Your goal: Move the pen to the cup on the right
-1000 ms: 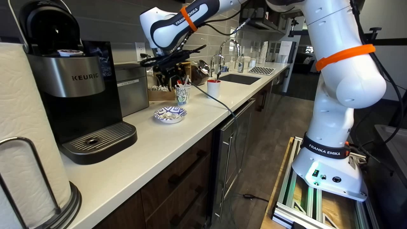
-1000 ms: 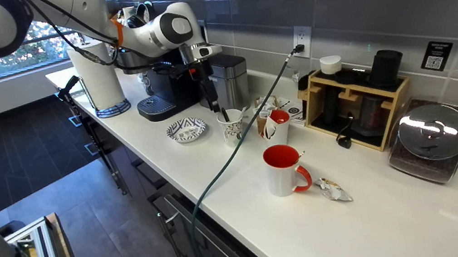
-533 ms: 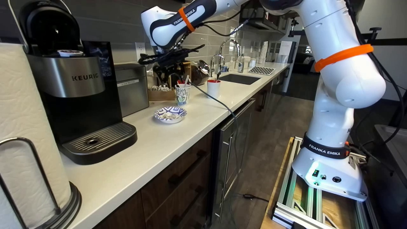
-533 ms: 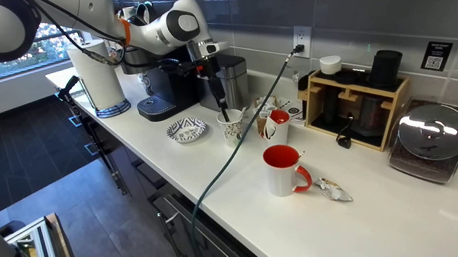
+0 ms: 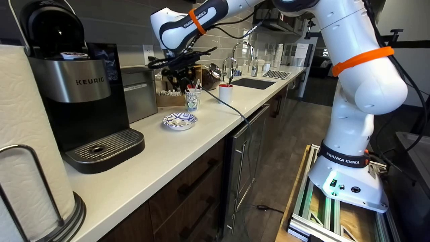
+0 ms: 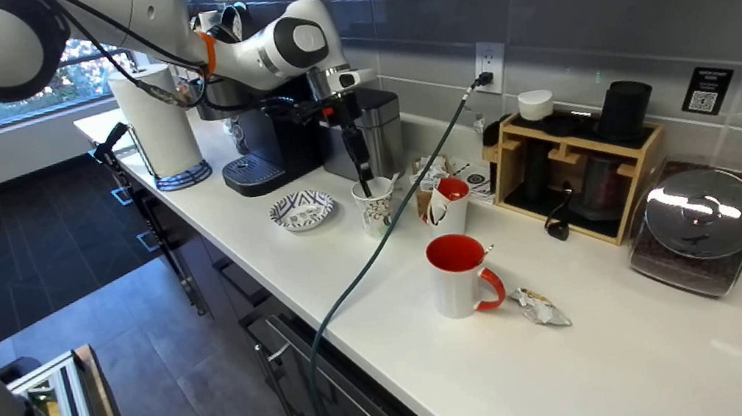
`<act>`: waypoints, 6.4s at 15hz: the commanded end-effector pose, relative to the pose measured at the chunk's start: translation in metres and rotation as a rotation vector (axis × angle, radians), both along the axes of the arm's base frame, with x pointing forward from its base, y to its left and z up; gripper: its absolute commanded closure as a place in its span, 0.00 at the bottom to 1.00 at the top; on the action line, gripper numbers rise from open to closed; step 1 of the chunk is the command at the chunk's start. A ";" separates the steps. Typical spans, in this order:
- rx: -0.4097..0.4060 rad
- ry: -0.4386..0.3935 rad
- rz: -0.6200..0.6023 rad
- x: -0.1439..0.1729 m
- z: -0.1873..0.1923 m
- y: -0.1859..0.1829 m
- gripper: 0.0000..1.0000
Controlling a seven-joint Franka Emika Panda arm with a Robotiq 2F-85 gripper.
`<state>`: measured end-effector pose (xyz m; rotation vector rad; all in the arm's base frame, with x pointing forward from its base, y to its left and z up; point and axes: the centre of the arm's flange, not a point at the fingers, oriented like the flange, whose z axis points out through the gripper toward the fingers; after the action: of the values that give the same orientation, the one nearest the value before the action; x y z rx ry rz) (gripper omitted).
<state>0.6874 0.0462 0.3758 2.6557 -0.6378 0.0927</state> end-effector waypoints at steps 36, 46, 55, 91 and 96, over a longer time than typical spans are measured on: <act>0.035 0.040 0.240 -0.056 0.141 -0.017 0.97; 0.365 0.090 0.624 -0.098 0.125 0.064 0.97; 0.233 0.008 0.713 -0.123 0.068 0.129 0.97; 0.255 -0.199 -0.582 -0.039 0.142 -0.291 0.97; 0.223 -0.155 -0.612 -0.042 0.153 -0.297 0.97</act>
<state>0.6358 -0.2444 0.5259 2.5835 -1.5207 0.1005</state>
